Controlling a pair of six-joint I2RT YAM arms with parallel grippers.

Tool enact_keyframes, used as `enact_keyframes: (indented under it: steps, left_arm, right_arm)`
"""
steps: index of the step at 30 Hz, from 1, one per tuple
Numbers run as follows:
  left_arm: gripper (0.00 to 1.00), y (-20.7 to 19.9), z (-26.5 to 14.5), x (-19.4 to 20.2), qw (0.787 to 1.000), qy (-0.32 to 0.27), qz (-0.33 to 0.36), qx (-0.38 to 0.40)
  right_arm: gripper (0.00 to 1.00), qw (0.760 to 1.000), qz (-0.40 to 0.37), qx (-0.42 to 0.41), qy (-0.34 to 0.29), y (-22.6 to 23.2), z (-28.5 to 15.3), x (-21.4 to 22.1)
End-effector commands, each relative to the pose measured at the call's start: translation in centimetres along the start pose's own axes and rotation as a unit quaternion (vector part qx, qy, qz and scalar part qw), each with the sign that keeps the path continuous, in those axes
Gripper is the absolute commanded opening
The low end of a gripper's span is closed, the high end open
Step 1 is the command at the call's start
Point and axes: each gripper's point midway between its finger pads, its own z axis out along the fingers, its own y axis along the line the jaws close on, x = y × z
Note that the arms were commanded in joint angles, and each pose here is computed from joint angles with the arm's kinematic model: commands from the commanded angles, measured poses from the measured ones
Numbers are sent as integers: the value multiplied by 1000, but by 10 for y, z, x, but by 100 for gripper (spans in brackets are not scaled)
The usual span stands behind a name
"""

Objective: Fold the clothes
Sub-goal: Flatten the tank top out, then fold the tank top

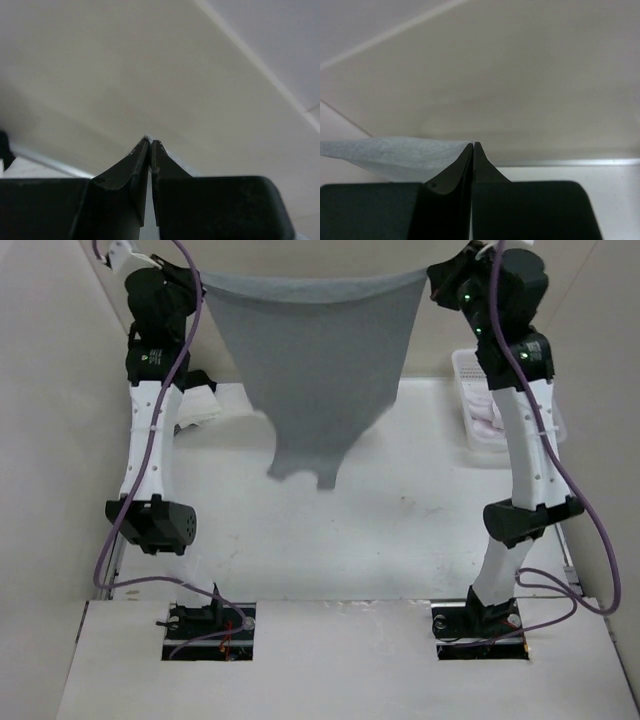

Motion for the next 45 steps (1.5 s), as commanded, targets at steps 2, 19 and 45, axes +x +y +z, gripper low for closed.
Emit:
enact_keyframes:
  steps: [2, 19, 45]
  left_arm:
    - [1, -72, -76, -116, 989, -112, -17, 98]
    - [2, 79, -257, 82, 1000, 1, -2, -6]
    - [2, 115, -265, 154, 993, 67, -44, -88]
  right_arm:
    - [0, 990, 18, -71, -122, 46, -89, -114]
    - [0, 990, 87, -43, 104, -32, -273, 179]
    - [0, 974, 74, -39, 209, -14, -253, 283]
